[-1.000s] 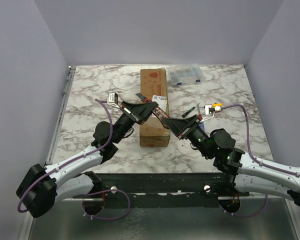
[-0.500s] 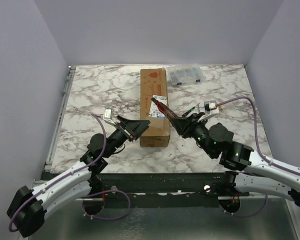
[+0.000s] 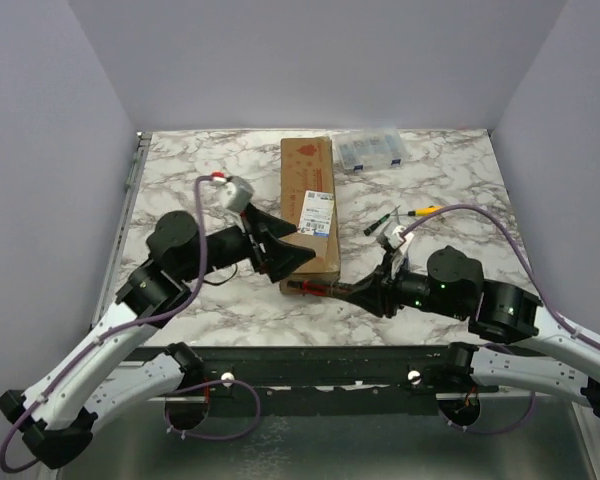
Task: Unpack the express box
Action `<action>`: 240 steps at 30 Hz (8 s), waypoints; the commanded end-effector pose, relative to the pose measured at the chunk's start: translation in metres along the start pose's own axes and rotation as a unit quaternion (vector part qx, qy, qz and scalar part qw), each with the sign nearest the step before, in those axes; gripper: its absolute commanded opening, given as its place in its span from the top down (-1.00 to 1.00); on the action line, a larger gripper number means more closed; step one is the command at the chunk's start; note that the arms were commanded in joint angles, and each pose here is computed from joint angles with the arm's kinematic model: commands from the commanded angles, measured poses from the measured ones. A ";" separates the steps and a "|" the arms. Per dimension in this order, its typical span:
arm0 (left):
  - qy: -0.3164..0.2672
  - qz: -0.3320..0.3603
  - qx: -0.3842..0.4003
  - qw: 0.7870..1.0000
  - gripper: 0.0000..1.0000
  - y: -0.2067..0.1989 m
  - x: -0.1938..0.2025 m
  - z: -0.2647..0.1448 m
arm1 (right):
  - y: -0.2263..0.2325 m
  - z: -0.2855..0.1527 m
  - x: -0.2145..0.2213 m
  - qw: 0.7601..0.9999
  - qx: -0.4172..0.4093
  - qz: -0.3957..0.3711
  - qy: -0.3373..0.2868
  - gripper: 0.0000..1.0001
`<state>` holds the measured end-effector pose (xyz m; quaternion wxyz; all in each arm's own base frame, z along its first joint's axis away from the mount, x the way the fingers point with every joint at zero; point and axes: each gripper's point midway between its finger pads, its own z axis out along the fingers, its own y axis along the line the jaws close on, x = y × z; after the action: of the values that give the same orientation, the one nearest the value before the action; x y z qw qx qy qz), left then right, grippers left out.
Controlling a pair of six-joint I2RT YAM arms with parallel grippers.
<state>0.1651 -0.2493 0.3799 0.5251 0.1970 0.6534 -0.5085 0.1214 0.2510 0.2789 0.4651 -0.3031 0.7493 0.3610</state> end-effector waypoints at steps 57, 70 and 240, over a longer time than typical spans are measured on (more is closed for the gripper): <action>0.079 -0.006 0.271 0.959 1.00 -0.068 0.080 0.023 | 0.058 -0.008 -0.089 0.947 -0.170 0.132 -0.239 0.32; 0.066 -0.004 0.276 0.959 1.00 -0.069 0.076 0.024 | 0.061 0.013 -0.088 0.948 -0.173 0.132 -0.234 0.91; 0.057 -0.258 -0.204 0.943 1.00 0.324 0.045 0.159 | -0.268 0.226 -0.101 0.907 0.403 -0.053 -0.110 0.99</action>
<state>0.4530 -0.2475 0.1723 0.3554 -0.0638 0.8376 -0.4099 0.4880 0.3045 0.2694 0.6852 -0.0705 0.7229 0.0542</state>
